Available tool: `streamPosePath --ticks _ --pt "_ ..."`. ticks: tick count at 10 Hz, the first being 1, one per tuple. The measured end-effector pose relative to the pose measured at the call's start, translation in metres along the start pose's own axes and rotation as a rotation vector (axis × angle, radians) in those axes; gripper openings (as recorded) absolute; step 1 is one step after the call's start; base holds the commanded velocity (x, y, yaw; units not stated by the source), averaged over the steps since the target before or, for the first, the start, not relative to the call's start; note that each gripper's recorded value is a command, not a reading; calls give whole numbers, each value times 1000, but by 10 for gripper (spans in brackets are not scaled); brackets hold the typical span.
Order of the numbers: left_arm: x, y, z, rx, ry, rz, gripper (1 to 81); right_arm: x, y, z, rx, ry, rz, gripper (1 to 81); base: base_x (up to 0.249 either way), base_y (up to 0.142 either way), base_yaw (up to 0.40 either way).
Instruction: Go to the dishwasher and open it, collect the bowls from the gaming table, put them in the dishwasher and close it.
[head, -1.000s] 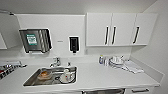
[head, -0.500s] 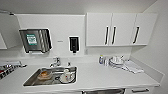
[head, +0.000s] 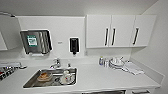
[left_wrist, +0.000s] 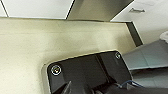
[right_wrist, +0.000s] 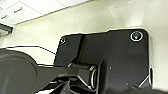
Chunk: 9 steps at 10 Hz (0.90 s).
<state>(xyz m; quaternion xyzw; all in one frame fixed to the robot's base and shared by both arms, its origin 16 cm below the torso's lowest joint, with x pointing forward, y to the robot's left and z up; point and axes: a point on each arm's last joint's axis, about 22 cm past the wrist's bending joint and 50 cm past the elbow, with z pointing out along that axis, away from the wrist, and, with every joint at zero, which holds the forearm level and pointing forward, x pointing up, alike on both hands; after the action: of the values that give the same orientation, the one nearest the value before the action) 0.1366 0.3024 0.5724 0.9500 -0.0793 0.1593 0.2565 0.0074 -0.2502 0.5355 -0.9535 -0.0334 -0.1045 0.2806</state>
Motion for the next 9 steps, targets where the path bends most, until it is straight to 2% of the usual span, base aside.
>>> streamPosePath --ticks 2,4,6,8,9 --pt "28 -16 -58 7 54 3 811 22 28 -52 -25 22 0 811 0 0 0" --pt "45 -17 -105 1 75 -15 811 31 20 -81 4 1 27 811 0 0 0" --pt "70 -6 -137 -22 110 -37 811 80 24 -101 10 32 29 811 0 0 0" --pt "88 -1 -154 -30 136 -40 811 107 27 -109 11 51 34 811 0 0 0" --pt "109 3 -166 -37 178 -22 811 131 21 -109 28 79 27 811 0 0 0"
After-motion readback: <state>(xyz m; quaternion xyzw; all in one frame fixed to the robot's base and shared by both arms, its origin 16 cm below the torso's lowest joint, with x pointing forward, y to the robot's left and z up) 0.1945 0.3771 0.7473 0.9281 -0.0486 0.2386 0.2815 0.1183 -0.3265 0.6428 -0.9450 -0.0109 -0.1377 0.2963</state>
